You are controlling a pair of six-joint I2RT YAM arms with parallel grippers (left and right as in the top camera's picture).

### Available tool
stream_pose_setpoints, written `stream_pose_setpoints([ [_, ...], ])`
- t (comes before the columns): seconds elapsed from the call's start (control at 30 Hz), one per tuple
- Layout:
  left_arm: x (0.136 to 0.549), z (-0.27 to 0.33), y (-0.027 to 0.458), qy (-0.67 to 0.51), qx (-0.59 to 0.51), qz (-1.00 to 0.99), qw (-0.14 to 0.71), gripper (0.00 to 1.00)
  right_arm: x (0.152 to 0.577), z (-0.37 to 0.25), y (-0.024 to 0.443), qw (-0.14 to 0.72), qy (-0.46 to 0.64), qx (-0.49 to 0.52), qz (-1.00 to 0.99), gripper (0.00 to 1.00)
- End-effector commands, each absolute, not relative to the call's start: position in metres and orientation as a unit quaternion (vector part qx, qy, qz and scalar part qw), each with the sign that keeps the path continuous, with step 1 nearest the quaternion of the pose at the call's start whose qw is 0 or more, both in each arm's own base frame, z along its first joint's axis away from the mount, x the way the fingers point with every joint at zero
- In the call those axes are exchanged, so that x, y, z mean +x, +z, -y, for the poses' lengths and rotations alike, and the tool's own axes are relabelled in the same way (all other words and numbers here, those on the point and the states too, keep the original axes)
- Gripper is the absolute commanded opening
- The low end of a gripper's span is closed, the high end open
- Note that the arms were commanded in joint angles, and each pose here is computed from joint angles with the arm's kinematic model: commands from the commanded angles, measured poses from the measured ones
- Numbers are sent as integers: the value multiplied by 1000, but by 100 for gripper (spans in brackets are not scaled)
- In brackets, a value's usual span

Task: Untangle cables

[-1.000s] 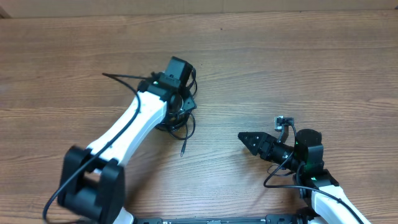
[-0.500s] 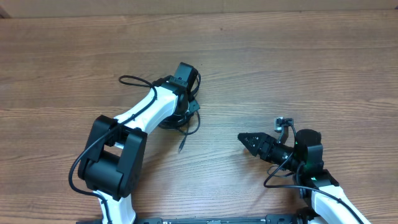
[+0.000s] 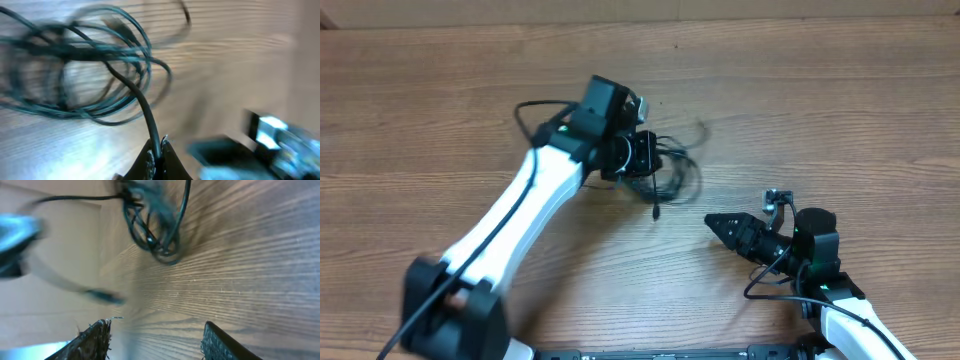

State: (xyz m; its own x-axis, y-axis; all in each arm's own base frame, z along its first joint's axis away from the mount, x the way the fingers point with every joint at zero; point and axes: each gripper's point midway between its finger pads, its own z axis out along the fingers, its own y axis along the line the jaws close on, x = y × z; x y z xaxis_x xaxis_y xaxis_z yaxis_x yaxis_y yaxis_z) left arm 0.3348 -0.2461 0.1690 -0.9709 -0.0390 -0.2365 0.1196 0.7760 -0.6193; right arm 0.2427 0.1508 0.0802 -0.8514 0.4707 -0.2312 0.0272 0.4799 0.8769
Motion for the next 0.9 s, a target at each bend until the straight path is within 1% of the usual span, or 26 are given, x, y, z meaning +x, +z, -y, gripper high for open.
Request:
stream_pose_setpoints([
  [0.0,314,250,244,-388,70,-901,179,4,241,-153,81,200,501,184,-822,58],
  [0.07,307,246,271,-405,42,-891,200,4,234,-157,81,163,517,207,-815,59],
  [0.1,307,246,285,-415,36,-882,219,4,237,-157,84,161,521,220,-809,61],
  [0.13,308,246,299,-423,37,-873,240,4,241,-156,87,172,522,224,-805,61],
  [0.17,307,247,311,-432,43,-863,258,4,247,-154,93,185,527,228,-797,63],
  [0.2,302,250,328,-450,51,-849,274,4,258,-156,113,209,552,229,-774,71],
  [0.23,299,249,332,-455,44,-847,272,4,261,-157,123,221,566,223,-763,72],
  [0.3,295,250,336,-463,26,-846,265,4,266,-159,143,233,592,217,-740,72],
  [0.33,293,251,336,-464,24,-846,261,4,266,-162,155,243,606,198,-731,72],
  [0.37,292,251,336,-464,23,-847,259,4,264,-165,159,248,611,181,-729,72],
  [0.43,296,249,332,-452,11,-851,266,4,257,-172,158,232,617,168,-733,73],
  [0.5,302,245,330,-438,2,-854,279,4,253,-178,158,232,616,151,-737,82],
  [0.53,307,240,329,-424,-8,-857,292,4,253,-180,158,239,614,143,-738,82],
  [0.6,313,234,326,-408,-21,-861,304,4,254,-181,161,254,612,133,-737,89],
  [0.63,313,233,325,-407,-29,-862,302,4,254,-182,165,258,616,128,-733,89],
  [0.7,310,231,319,-421,-99,-864,259,4,252,-187,174,265,626,113,-725,87],
  [0.77,309,230,317,-428,-140,-861,238,4,248,-195,183,278,633,93,-716,90],
  [0.87,309,230,316,-429,-146,-860,233,4,239,-210,183,269,638,79,-718,95],
])
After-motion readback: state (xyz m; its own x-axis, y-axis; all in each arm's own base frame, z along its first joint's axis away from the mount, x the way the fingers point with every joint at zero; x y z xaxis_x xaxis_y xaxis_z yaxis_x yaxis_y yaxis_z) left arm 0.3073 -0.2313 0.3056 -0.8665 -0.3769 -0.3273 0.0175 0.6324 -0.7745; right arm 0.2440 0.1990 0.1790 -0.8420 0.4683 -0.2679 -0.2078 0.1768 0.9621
